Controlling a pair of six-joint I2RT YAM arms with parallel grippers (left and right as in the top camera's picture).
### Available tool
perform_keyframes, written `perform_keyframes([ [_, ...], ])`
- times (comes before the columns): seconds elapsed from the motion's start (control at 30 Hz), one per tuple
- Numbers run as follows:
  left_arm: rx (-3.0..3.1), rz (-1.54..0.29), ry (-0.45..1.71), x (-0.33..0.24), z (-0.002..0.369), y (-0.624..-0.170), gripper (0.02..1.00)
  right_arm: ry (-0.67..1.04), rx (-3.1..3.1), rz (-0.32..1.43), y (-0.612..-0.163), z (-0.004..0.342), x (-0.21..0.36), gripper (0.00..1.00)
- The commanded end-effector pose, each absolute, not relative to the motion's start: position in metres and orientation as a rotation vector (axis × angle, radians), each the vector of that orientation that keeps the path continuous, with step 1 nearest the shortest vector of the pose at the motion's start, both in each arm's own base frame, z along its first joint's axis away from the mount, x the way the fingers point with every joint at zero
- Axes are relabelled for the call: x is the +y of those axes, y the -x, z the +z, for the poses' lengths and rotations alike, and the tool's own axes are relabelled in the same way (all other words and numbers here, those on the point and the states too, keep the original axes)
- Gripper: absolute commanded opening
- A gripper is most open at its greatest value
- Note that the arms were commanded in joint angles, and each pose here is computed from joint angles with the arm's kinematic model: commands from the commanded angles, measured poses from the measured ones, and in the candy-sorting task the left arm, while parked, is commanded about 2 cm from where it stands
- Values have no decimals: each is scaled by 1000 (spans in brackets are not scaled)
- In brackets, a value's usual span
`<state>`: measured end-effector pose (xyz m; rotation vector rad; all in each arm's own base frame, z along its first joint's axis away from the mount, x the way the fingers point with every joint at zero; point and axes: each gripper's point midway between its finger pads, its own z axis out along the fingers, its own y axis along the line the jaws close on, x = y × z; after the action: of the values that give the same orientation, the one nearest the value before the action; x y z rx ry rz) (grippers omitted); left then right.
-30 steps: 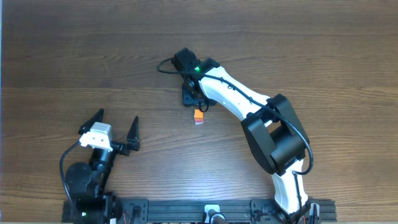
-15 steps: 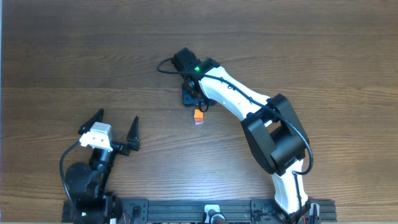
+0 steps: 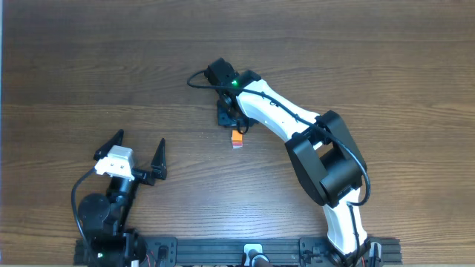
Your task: Stack Cubes
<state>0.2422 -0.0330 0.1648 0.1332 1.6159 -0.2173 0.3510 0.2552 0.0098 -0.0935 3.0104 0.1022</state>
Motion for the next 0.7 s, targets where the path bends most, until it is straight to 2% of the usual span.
perform_keyframes([
  [0.03, 1614, -212, -145, -33, 164, -242, 1000, 82, 3005, 116, -357, 9, 257, 268],
  [0.33, 1614, -212, -145, -33, 164, -242, 1000, 83, 3006, 115, -357, 9, 257, 174],
  [0.47, 1614, -212, -145, -33, 164, -242, 1000, 88, 3005, 114, -357, 9, 257, 71],
  [0.7, 1614, -212, -145, -33, 164, -242, 1000, 91, 2999, 113, -358, 10, 258, 23],
])
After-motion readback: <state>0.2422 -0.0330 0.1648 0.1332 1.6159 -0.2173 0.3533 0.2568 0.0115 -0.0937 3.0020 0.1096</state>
